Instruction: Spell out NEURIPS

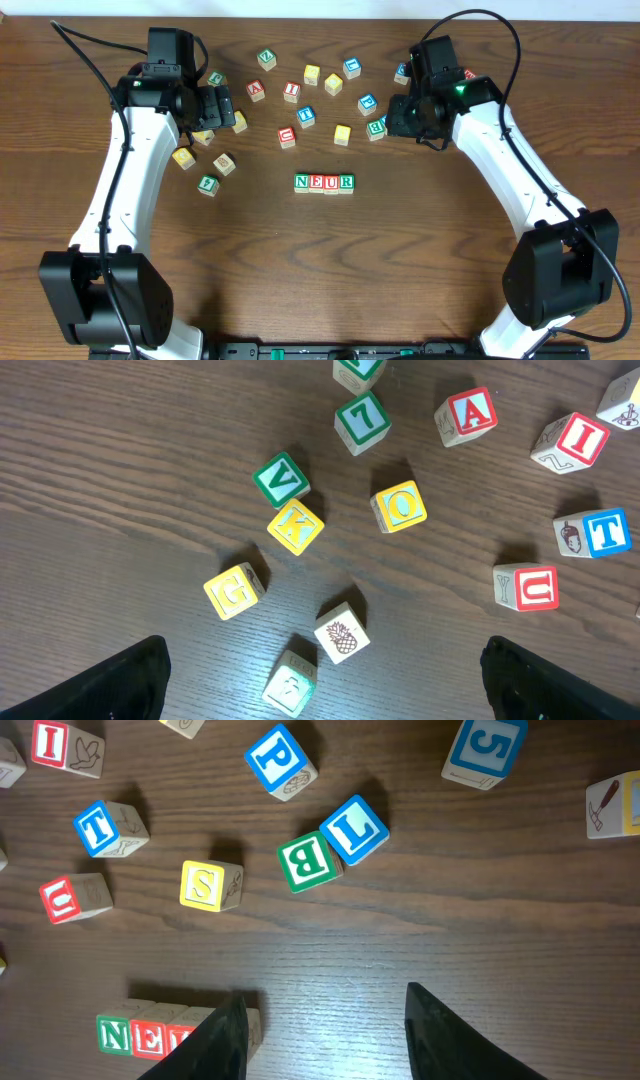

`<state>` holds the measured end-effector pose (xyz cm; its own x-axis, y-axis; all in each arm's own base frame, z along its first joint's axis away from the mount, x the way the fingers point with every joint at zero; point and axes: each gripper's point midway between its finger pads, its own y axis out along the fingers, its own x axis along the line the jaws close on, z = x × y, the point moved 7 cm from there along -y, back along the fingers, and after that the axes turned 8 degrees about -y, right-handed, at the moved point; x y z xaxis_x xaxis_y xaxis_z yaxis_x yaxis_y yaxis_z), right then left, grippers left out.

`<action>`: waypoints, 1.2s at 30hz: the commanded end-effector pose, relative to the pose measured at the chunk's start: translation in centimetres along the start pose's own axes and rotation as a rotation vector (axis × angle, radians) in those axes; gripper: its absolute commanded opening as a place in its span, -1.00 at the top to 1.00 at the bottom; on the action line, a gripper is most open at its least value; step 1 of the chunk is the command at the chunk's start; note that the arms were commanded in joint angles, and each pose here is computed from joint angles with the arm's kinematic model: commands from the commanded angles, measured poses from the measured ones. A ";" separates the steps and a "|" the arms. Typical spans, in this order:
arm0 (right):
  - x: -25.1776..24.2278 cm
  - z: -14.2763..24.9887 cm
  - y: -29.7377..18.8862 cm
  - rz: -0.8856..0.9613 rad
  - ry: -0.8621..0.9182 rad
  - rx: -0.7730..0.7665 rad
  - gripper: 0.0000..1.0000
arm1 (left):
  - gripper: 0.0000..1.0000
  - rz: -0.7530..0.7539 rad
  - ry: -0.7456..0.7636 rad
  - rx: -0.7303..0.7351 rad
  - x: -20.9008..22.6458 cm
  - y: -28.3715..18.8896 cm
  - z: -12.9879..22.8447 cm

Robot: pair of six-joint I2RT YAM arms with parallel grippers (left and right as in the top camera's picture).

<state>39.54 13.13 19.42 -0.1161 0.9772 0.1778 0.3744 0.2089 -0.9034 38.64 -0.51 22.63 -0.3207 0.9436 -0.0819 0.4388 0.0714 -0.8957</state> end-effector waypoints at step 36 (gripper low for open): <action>1.3 -0.7 -0.5 -0.012 -0.067 -0.052 -0.18 | -0.95 0.005 0.001 -0.023 0.0 -0.4 -0.6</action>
<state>39.74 14.17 19.68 -0.1636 0.9711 0.1738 0.3984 0.2262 -0.8889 38.75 -0.51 22.69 -0.3204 0.9435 -0.0847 0.4453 0.0711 -0.8926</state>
